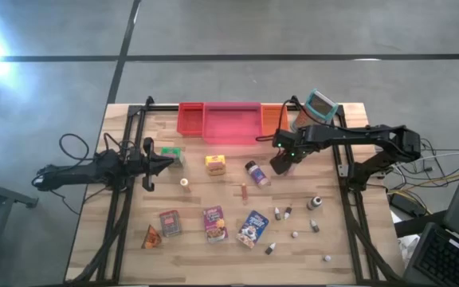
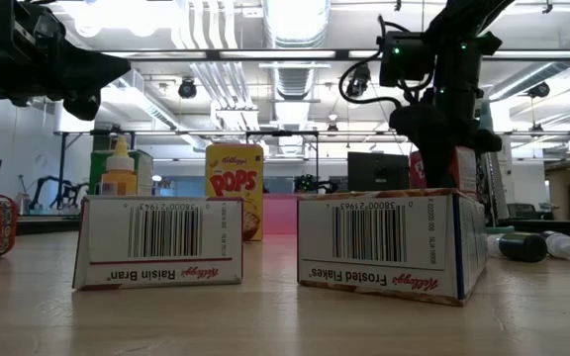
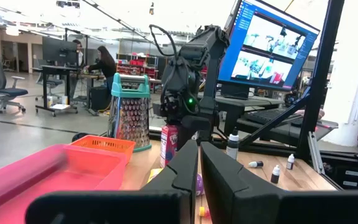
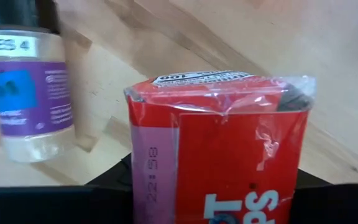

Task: Pick & Place Kitchen Items
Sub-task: Put the red cereal box into the pink bin

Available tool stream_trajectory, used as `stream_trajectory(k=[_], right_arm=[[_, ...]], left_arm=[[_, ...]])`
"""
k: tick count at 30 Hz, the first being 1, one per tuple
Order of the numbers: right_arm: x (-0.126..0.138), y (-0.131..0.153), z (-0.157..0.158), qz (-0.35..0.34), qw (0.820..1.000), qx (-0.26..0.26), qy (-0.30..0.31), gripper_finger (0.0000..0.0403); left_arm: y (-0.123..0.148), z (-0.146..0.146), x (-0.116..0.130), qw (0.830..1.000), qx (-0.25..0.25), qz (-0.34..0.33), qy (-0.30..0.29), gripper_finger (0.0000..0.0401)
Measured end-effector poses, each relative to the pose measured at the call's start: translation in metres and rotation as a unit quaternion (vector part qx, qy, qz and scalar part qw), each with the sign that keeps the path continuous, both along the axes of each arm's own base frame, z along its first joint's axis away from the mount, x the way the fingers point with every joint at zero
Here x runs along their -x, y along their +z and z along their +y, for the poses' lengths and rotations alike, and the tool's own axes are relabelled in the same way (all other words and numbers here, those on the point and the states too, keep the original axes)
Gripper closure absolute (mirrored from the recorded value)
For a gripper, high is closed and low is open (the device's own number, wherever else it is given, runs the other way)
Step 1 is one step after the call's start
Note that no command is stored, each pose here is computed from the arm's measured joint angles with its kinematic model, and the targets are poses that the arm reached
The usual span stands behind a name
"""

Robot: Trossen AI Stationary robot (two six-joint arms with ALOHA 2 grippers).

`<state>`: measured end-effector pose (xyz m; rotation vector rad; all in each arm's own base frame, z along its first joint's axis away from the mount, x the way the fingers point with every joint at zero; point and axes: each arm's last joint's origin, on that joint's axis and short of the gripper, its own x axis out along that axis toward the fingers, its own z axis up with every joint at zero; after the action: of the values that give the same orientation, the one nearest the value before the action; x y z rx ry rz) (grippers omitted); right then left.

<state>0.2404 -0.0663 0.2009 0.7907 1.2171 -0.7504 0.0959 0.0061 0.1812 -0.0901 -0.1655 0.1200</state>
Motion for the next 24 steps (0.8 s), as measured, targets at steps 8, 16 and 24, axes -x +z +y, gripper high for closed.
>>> stream_trajectory(k=[8, 16, 24], right_arm=[[-0.022, 0.045, -0.009, -0.077, 0.996, 0.028, 0.027, 0.0230], [-0.037, 0.112, -0.038, -0.177, 0.981, 0.083, 0.007, 0.0250], [-0.073, 0.125, -0.078, -0.178, 0.977, 0.113, 0.026, 0.0238]], left_arm=[[0.000, 0.000, 0.000, 1.000, 0.000, 0.000, 0.000, 0.0375], [0.000, 0.000, 0.000, 1.000, 0.000, 0.000, 0.000, 0.0375], [0.000, 0.000, 0.000, 1.000, 0.000, 0.000, 0.000, 0.0375]])
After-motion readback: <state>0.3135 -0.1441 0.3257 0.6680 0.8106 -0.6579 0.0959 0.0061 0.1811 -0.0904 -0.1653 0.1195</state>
